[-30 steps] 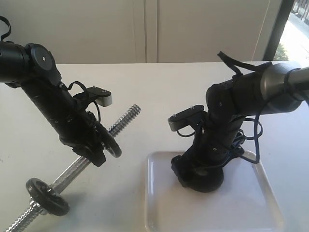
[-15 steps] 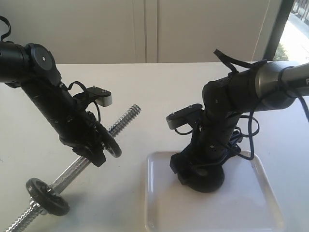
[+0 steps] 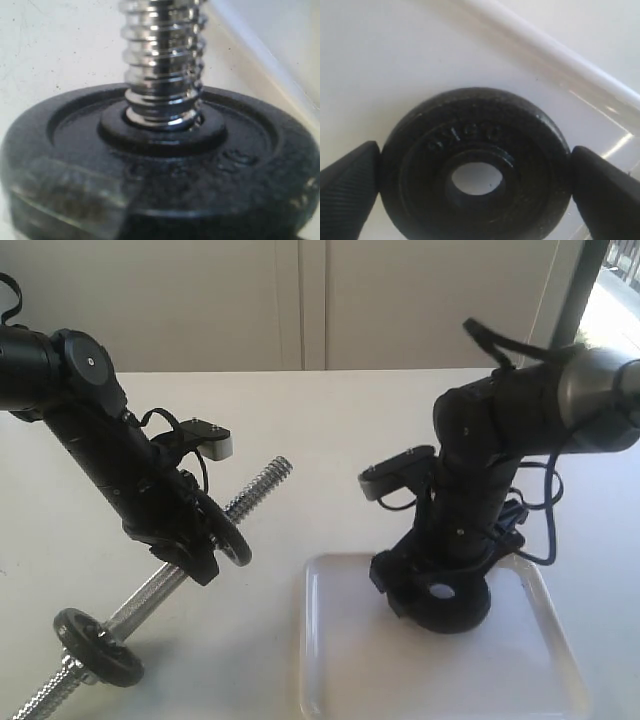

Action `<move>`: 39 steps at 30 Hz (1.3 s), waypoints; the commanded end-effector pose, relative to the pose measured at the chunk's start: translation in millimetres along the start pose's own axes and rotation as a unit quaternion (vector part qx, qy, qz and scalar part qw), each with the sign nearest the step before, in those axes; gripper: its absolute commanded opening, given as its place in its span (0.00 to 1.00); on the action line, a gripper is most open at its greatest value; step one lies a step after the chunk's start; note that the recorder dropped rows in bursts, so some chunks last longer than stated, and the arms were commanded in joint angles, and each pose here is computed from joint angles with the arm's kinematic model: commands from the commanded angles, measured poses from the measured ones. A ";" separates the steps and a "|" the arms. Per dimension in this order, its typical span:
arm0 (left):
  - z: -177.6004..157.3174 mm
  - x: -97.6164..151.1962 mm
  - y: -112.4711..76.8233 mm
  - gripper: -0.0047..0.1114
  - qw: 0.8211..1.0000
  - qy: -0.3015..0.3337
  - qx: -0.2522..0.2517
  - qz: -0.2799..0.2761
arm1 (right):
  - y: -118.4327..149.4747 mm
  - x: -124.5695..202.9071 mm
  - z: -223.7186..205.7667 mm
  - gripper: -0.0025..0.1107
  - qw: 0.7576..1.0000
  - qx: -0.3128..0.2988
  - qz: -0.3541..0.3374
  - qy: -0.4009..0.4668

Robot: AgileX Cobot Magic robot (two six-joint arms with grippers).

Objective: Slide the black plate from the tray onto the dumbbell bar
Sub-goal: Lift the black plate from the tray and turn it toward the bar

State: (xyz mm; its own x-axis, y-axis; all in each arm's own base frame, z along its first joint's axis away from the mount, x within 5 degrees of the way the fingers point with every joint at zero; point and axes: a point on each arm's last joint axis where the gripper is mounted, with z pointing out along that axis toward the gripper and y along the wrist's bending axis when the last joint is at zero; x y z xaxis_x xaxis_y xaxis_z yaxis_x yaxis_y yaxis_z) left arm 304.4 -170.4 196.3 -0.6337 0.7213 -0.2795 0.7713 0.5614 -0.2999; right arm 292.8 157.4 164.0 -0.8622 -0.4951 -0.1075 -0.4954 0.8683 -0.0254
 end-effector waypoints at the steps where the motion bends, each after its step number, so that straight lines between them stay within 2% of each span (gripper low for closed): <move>1: -17.5 -4.9 -14.5 0.04 0.999 -0.027 0.026 0.000 | -6.7 -8.2 -44.4 0.02 0.997 0.008 0.004 -0.078; 5: -17.5 -4.0 -15.3 0.04 0.999 -0.022 0.030 0.007 | -12.5 -11.3 -61.0 0.02 0.994 0.011 0.009 -0.106; 8: -17.5 -3.7 -16.2 0.04 0.999 -0.020 0.035 0.010 | -18.2 -13.9 -67.8 0.02 0.993 -0.011 0.008 -0.115; 11: -17.6 -3.4 -16.8 0.04 0.999 -0.019 0.038 0.010 | -22.8 -17.4 -73.4 0.02 0.989 -0.067 0.008 -0.133; 17: -17.8 -2.5 -19.8 0.04 0.998 -0.015 0.054 0.018 | -49.9 -19.7 -83.8 0.02 0.969 -0.167 0.027 -0.182; 20: -18.3 -3.4 -23.6 0.04 0.997 -0.020 0.075 0.027 | -62.6 -18.7 -87.0 0.02 0.943 -0.256 0.029 -0.211; 23: -18.7 -3.1 -25.7 0.04 0.995 -0.020 0.087 0.033 | -75.2 -17.4 -85.8 0.02 0.905 -0.356 0.046 -0.227; 26: -18.8 -3.1 -26.5 0.04 0.995 -0.020 0.091 0.033 | -83.6 -18.4 -80.4 0.02 0.872 -0.425 0.061 -0.235; 29: -19.1 -3.2 -27.9 0.04 0.994 -0.021 0.099 0.030 | -89.5 -27.5 -71.0 0.02 0.838 -0.462 0.085 -0.276; 34: -19.2 -3.1 -28.2 0.04 0.994 -0.020 0.101 0.032 | -86.4 -33.6 -48.6 0.02 0.829 -0.484 0.108 -0.258; 39: -19.6 -4.2 -30.0 0.04 0.993 -0.027 0.110 0.038 | -86.1 -42.6 -36.7 0.02 0.784 -0.525 0.165 -0.288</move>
State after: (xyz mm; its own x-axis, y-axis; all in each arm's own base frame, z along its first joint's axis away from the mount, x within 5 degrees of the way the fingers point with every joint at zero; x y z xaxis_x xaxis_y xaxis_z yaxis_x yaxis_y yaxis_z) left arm 296.7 -173.8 199.5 -0.5440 0.7815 -0.3056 0.8273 0.4386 -0.3510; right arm 363.1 97.4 197.7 -0.9288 0.0003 -0.3707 -0.3392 0.4024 0.8503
